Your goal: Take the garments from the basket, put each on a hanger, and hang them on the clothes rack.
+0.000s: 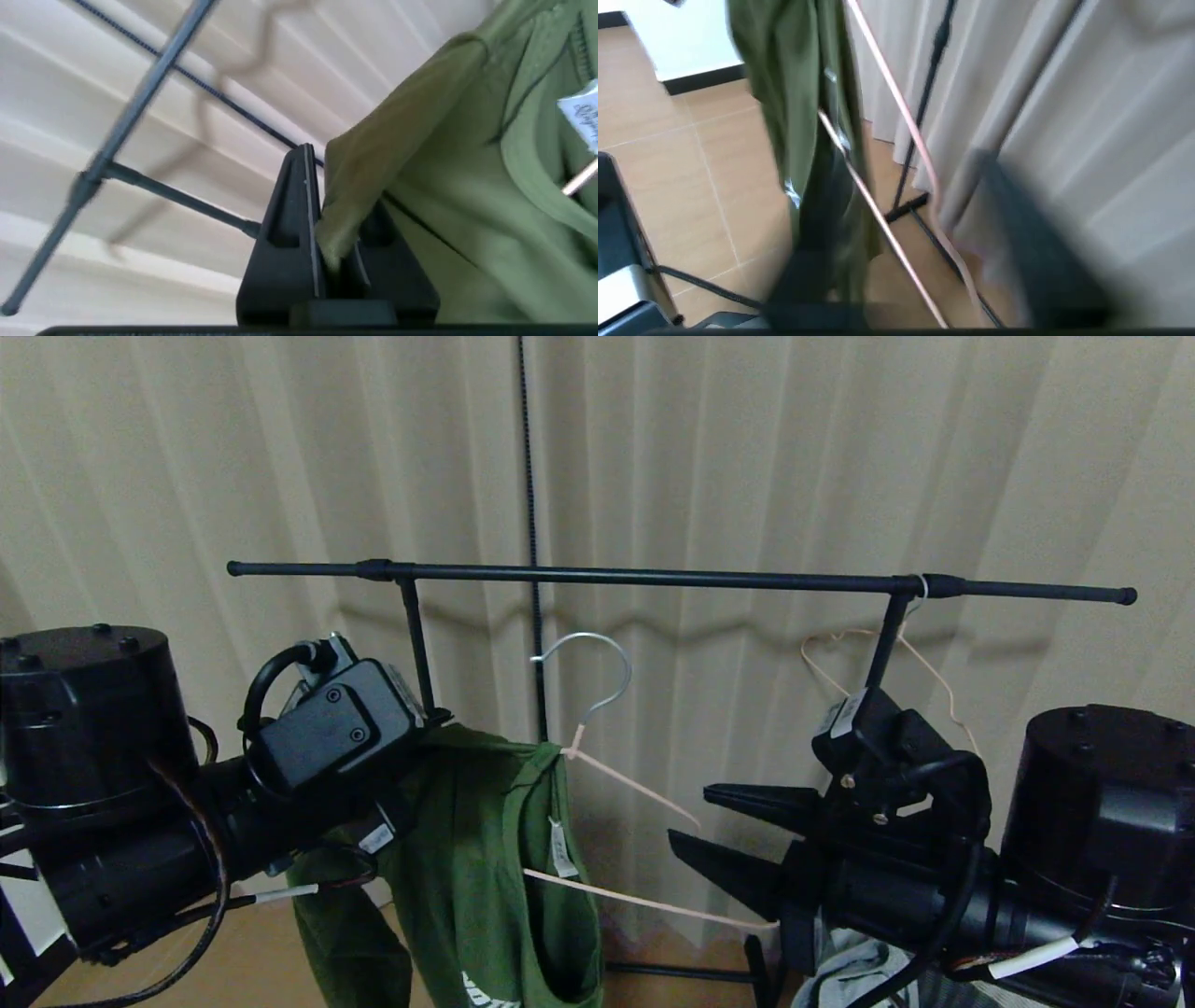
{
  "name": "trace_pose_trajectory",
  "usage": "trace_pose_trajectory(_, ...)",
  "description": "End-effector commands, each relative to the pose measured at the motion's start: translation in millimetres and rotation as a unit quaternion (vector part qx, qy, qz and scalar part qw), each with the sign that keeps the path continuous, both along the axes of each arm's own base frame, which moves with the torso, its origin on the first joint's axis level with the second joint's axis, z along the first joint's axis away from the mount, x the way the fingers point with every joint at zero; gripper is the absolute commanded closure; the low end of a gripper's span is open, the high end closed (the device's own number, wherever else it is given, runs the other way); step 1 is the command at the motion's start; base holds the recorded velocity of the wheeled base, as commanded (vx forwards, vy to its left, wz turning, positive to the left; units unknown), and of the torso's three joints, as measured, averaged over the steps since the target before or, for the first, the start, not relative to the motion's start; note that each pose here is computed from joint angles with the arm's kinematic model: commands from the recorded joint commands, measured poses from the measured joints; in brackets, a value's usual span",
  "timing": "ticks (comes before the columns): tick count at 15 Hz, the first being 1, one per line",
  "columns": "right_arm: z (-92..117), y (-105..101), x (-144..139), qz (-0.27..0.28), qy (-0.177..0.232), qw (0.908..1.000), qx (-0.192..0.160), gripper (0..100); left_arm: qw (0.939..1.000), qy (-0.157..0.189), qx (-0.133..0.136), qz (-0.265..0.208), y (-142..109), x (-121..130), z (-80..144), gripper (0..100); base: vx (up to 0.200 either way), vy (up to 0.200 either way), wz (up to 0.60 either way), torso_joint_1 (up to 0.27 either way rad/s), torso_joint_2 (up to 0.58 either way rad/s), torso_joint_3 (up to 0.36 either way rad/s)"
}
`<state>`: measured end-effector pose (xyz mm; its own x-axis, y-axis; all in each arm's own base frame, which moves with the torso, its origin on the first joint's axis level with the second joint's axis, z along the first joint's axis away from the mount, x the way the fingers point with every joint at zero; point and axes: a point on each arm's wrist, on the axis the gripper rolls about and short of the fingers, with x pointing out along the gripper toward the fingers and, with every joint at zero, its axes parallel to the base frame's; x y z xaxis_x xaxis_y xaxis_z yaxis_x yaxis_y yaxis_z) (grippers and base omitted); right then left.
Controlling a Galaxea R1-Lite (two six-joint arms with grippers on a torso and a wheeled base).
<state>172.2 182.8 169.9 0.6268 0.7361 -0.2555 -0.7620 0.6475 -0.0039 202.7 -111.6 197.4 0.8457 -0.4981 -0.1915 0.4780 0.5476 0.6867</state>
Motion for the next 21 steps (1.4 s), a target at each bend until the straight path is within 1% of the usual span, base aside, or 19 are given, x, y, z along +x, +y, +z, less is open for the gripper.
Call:
trace_pose_trajectory(1,0,-7,-5,-0.01,-0.002,1.0,-0.001,0,0.9991,-0.005,0.004,0.043,2,0,-9,100,0.0,0.0,0.0,0.0,0.0,0.0)
trace_pose_trajectory(2,1,-8,-6,-0.013,-0.003,0.9999,-0.001,0,0.9976,-0.009,0.0,0.069,2,2,-8,100,0.0,0.0,0.0,0.0,0.0,0.0)
trace_pose_trajectory(3,0,-12,-10,-0.017,-0.004,0.9998,-0.003,0,0.9943,-0.013,-0.027,0.103,2,5,-7,100,0.0,0.0,0.0,0.0,0.0,0.0)
trace_pose_trajectory(4,-3,-15,-11,-0.019,-0.001,0.9998,-0.007,0,0.9926,-0.011,-0.045,0.112,0,7,-6,100,0.0,0.0,0.0,0.0,0.0,0.0)
trace_pose_trajectory(5,-6,-15,-13,-0.019,0.003,0.9997,-0.012,0,0.9913,-0.011,-0.051,0.121,0,8,-5,100,0.0,0.0,0.0,0.0,0.0,0.0)
trace_pose_trajectory(6,-12,-16,-14,-0.021,0.012,0.9995,-0.021,0,0.9868,-0.015,-0.07,0.145,1,9,-2,100,0.0,0.0,0.0,0.0,0.0,0.0)
trace_pose_trajectory(8,-18,-15,-13,-0.019,0.021,0.9991,-0.03,0,0.9828,-0.022,-0.095,0.157,0,9,2,100,0.0,0.0,0.0,0.0,0.0,0.0)
trace_pose_trajectory(9,-22,-11,-12,-0.018,0.026,0.9989,-0.036,0,0.9809,-0.032,-0.111,0.157,-2,8,7,100,0.0,0.0,0.0,0.0,0.0,0.0)
trace_pose_trajectory(10,-23,-7,-12,-0.015,0.026,0.9988,-0.038,0,0.9796,-0.038,-0.119,0.157,-3,8,10,100,0.0,0.0,0.0,0.0,0.0,0.0)
trace_pose_trajectory(11,-27,-1,-9,-0.024,0.029,0.9982,-0.046,0,0.9771,-0.047,-0.139,0.154,-7,8,16,100,0.0,0.0,0.0,0.0,0.0,0.0)
trace_pose_trajectory(13,-32,12,-3,-0.044,0.036,0.997,-0.052,0,0.9744,-0.051,-0.16,0.149,-13,5,23,100,0.0,0.0,0.0,0.0,0.0,0.0)
trace_pose_trajectory(14,-32,16,0,-0.049,0.038,0.9969,-0.048,0,0.9739,-0.052,-0.164,0.148,-14,5,24,100,0.0,0.0,0.0,0.0,0.0,0.0)
trace_pose_trajectory(16,-29,30,11,-0.066,0.044,0.9965,-0.027,0,0.9732,-0.053,-0.175,0.14,-19,3,28,100,0.0,0.0,0.0,0.0,0.0,0.0)
trace_pose_trajectory(18,-29,42,23,-0.08,0.027,0.9964,-0.005,0,0.9722,-0.057,-0.181,0.138,-22,2,32,100,0.0,0.0,0.0,0.0,0.0,0.0)
trace_pose_trajectory(21,-43,52,34,-0.09,0.024,0.9957,-0.004,0,0.9724,-0.058,-0.184,0.131,-25,1,33,100,0.0,0.0,0.0,0.0,0.0,0.0)
